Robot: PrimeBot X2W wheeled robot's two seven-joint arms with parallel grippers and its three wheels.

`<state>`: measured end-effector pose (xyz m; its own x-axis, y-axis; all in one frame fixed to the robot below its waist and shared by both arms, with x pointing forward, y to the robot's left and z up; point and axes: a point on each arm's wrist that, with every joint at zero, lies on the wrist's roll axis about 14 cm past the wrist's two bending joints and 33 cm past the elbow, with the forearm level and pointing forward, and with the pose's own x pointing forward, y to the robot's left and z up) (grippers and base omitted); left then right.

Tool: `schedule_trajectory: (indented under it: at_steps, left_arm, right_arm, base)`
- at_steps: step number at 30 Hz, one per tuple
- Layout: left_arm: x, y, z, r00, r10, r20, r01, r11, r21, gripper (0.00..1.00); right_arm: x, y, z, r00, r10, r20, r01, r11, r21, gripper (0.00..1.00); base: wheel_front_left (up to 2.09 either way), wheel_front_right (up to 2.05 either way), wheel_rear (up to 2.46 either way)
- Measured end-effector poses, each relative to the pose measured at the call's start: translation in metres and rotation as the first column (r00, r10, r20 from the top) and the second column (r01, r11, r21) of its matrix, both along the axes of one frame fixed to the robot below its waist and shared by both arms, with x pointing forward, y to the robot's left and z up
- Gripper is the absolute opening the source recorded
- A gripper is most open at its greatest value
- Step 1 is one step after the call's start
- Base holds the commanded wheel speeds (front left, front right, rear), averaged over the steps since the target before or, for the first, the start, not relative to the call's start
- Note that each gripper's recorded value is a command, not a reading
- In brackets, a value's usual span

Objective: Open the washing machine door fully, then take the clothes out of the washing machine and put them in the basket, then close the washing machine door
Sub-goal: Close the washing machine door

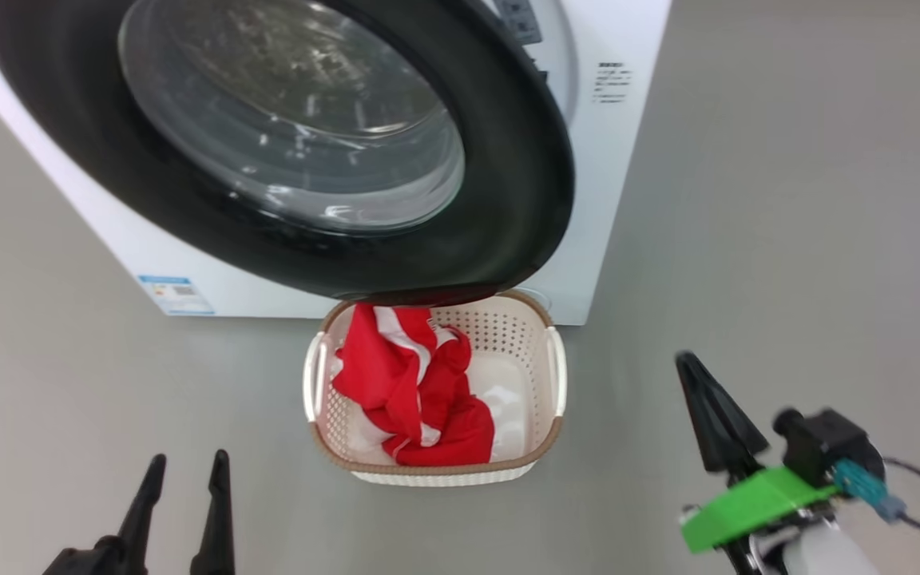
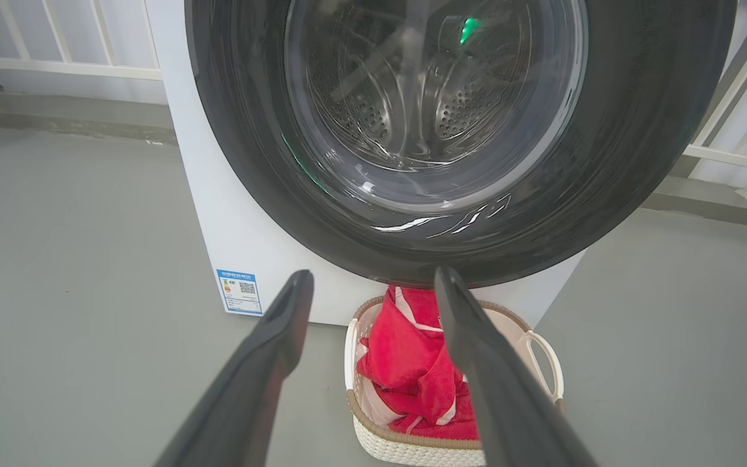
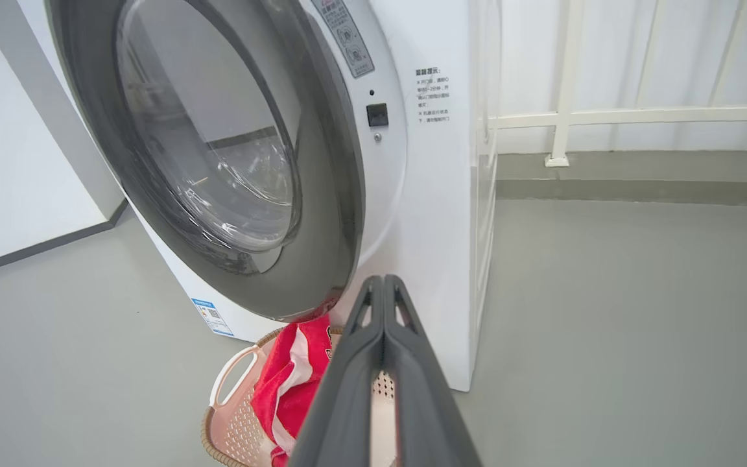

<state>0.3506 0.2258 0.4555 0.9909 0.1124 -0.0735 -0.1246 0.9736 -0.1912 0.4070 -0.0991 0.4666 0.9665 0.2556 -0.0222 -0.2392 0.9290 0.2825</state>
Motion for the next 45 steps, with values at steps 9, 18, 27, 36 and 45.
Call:
schedule_trajectory:
  at_steps: [9, 18, 27, 36, 45]
  left_arm:
    - [-0.001, 0.01, 0.003, 0.999, 0.041, 0.011, -0.04, 0.999, -0.026, 1.0]
    - [0.002, 0.018, -0.001, 0.997, 0.076, -0.003, -0.076, 0.996, -0.047, 1.0]
    - [0.01, 0.024, -0.017, 0.994, 0.097, -0.053, -0.1, 0.994, -0.048, 1.0]
    - [0.029, 0.028, -0.025, 0.993, 0.097, -0.071, -0.1, 0.994, -0.034, 1.0]
    - [0.053, 0.021, -0.031, 0.996, 0.062, -0.069, -0.064, 0.997, -0.033, 1.0]
  right_arm:
    - [0.055, 0.055, 0.046, 0.979, 0.143, 0.143, -0.144, 0.99, -0.001, 0.0]
    - [0.092, 0.079, 0.051, 0.964, 0.202, 0.174, -0.203, 0.979, -0.011, 0.0]
    - [0.127, 0.093, 0.034, 0.967, 0.206, 0.149, -0.211, 0.977, 0.021, 0.0]
    - [0.156, 0.1, 0.023, 0.969, 0.197, 0.151, -0.207, 0.977, 0.054, 0.0]
    - [0.192, 0.095, 0.029, 0.968, 0.153, 0.201, -0.173, 0.981, 0.083, 0.0]
  base:
    - [0.0, 0.0, 0.0]
    - [0.0, 0.0, 0.0]
    - [0.0, 0.0, 0.0]
    - [0.0, 0.0, 0.0]
    - [0.0, 0.0, 0.0]
